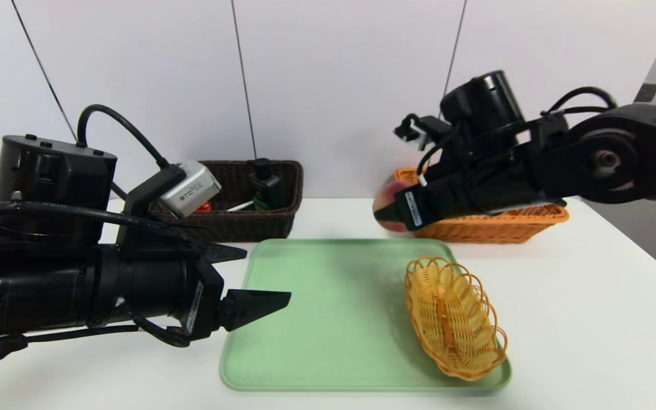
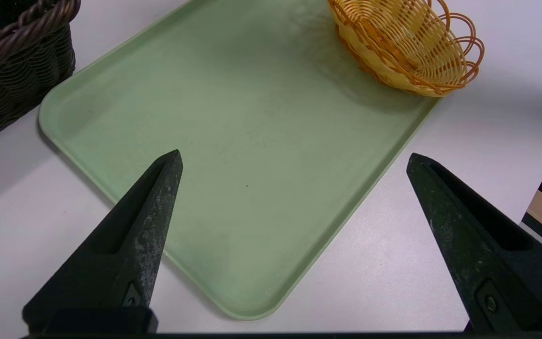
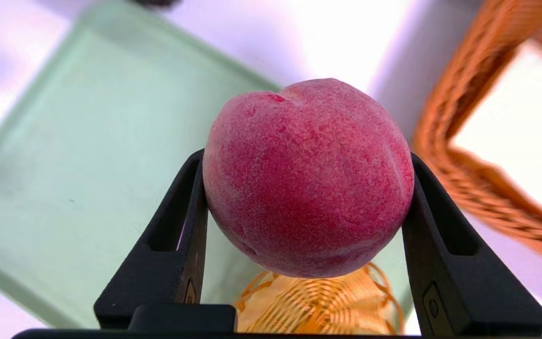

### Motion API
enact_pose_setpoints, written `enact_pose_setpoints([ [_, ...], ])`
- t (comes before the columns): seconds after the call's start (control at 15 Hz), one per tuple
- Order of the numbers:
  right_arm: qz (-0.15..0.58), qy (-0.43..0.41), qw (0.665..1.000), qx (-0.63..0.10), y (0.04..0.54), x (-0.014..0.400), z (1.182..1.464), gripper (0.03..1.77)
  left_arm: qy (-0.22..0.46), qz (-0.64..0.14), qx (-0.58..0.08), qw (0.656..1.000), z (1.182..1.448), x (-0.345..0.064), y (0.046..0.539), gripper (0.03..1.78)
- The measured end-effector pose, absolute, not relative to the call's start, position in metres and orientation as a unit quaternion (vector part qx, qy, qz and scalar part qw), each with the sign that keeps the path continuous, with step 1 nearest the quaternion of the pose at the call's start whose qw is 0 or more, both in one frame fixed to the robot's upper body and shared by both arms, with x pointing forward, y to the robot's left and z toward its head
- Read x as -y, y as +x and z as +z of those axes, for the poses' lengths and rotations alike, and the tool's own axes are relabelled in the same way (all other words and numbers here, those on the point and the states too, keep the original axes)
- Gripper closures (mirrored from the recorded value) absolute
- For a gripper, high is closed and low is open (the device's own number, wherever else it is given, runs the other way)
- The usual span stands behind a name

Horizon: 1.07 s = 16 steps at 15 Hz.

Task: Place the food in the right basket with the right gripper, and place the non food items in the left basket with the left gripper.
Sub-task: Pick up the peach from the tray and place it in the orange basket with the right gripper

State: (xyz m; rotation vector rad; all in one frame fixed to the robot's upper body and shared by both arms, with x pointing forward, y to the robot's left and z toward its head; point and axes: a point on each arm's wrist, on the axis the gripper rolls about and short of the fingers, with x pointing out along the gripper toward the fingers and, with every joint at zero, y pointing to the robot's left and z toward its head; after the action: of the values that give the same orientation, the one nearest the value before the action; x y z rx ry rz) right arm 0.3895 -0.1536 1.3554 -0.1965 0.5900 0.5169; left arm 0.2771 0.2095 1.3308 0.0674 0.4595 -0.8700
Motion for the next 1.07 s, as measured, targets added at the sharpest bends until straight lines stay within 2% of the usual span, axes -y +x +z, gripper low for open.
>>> enact_pose_setpoints([
  [0.27, 0.238, -0.075, 0.947, -0.204, 0.374, 0.182, 1.401, 0.67, 0.033, -0.418, -0.22, 0.881, 1.331, -0.21, 0.277, 0.12],
  [0.47, 0.204, -0.059, 0.963, -0.167, 0.378, 0.204, 1.418, 0.67, 0.032, -0.419, -0.215, 0.882, 1.333, -0.211, 0.274, 0.12],
  [0.73, 0.149, -0.049, 0.972, -0.177, 0.397, 0.235, 1.413, 0.67, 0.031, -0.418, -0.215, 0.882, 1.333, -0.212, 0.273, 0.12],
  [1.07, 0.078, -0.045, 0.967, -0.239, 0.442, 0.275, 1.372, 0.67, 0.032, -0.417, -0.215, 0.882, 1.333, -0.213, 0.272, 0.12],
])
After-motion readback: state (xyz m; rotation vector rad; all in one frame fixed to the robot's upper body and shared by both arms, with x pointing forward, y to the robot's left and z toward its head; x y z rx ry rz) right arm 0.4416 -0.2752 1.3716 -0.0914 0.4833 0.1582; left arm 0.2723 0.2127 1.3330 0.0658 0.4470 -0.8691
